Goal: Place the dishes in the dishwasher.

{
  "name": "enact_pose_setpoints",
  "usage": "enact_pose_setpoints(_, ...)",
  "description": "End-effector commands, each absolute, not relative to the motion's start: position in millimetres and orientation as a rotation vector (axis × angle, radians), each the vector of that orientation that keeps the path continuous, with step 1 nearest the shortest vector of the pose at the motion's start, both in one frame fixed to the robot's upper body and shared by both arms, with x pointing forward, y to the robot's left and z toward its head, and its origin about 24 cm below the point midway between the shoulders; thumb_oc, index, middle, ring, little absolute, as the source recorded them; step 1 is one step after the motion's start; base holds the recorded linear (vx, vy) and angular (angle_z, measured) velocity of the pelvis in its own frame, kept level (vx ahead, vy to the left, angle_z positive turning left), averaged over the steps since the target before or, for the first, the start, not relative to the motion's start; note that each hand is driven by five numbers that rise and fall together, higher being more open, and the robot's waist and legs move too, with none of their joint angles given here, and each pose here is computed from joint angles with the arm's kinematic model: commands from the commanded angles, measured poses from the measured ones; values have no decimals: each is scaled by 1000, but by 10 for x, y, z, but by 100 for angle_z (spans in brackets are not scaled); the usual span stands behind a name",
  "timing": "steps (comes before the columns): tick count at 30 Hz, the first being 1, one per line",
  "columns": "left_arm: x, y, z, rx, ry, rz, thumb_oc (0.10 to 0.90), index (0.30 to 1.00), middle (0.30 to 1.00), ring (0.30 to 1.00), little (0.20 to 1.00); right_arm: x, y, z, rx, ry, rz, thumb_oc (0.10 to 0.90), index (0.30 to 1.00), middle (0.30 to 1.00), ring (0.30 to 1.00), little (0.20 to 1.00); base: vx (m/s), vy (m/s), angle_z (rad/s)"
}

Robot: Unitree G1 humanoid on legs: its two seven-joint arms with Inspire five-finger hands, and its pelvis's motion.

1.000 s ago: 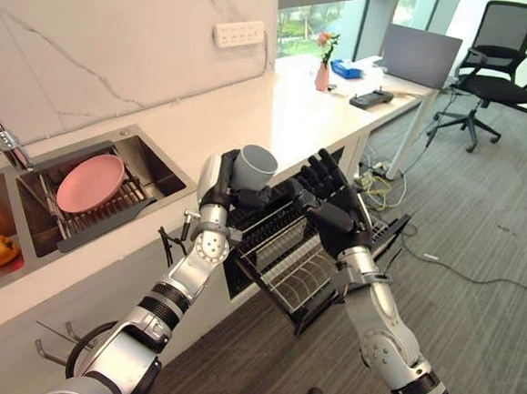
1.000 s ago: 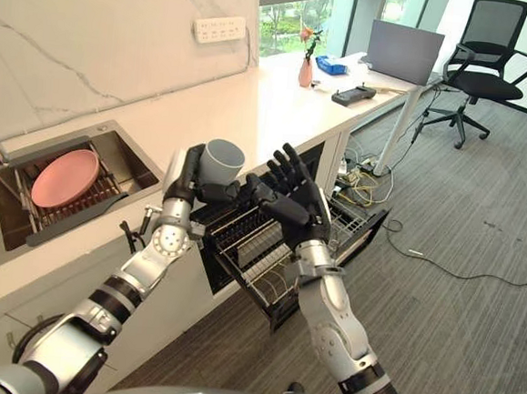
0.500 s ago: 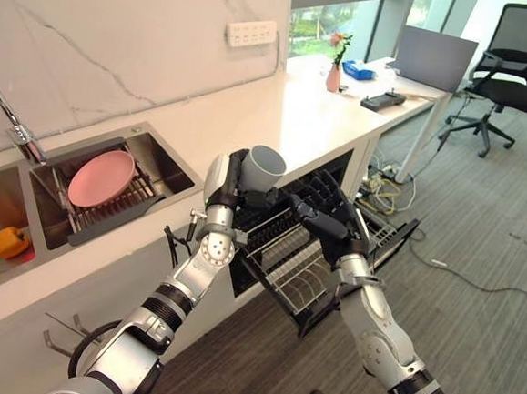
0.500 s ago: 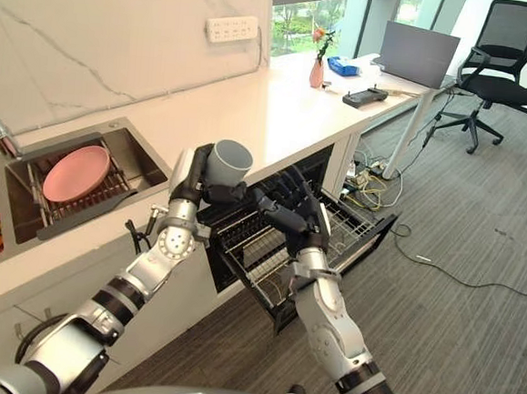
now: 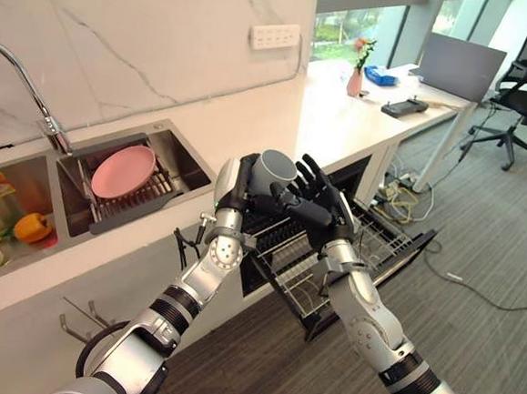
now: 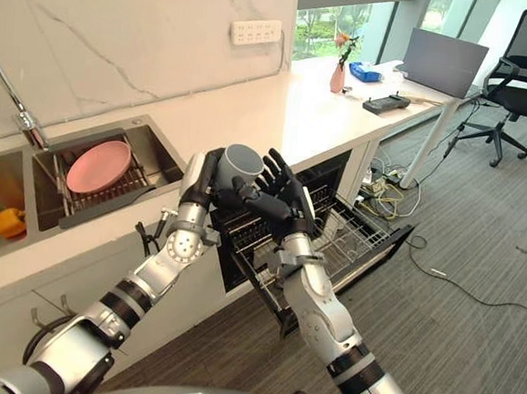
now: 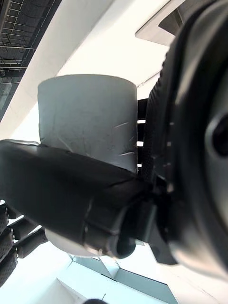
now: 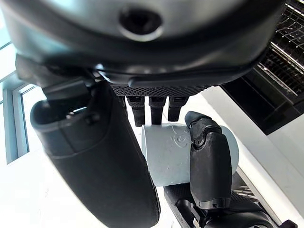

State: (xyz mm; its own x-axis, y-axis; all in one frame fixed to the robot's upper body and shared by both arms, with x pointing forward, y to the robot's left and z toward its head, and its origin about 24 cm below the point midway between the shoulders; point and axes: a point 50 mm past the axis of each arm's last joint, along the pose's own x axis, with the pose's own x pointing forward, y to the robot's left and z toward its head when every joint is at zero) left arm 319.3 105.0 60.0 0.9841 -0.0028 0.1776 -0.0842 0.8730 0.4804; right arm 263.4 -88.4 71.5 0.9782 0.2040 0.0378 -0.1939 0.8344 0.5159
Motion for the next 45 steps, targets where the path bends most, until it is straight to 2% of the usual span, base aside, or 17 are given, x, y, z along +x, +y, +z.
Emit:
enact_pose_setpoints(1, 3378, 739, 1097, 501, -405, -33, 400, 300, 300, 300, 300, 2769, -573, 1353, 611, -216, 432, 800, 900, 900, 900, 900, 0, 0, 0)
enact_pose_setpoints(15, 3383, 579, 991, 518, -351, -76, 400, 300, 300, 300, 300, 2814, -373, 1379, 644, -137, 456, 800, 900, 900, 900, 900, 0, 0, 0)
enact_pose_setpoints(25, 3322, 162, 1092, 470, -391, -167, 400, 300, 300, 300, 300, 2913, -53, 1318, 603, -57, 398, 800, 900, 900, 900, 900, -4, 2, 1)
enact_pose_setpoints(34, 3232, -79, 1254, 509, -515, -252, 400, 300, 300, 300, 300, 3046, 2, 1143, 444, -22, 307, 800, 900, 900, 900, 900, 1, 0, 1)
enact_pose_setpoints(44, 3181, -171, 1261, 532, -539, -298, 400, 300, 300, 300, 300, 3092, 20, 1063, 507, 48, 264, 800, 900, 900, 900, 900, 5, 4, 3)
enact_pose_setpoints(45, 3176, -193, 1273, 536, -545, -304, 400, 300, 300, 300, 300, 3089, 27, 1051, 528, 61, 264, 610, 615, 615, 615, 615, 0, 0, 0)
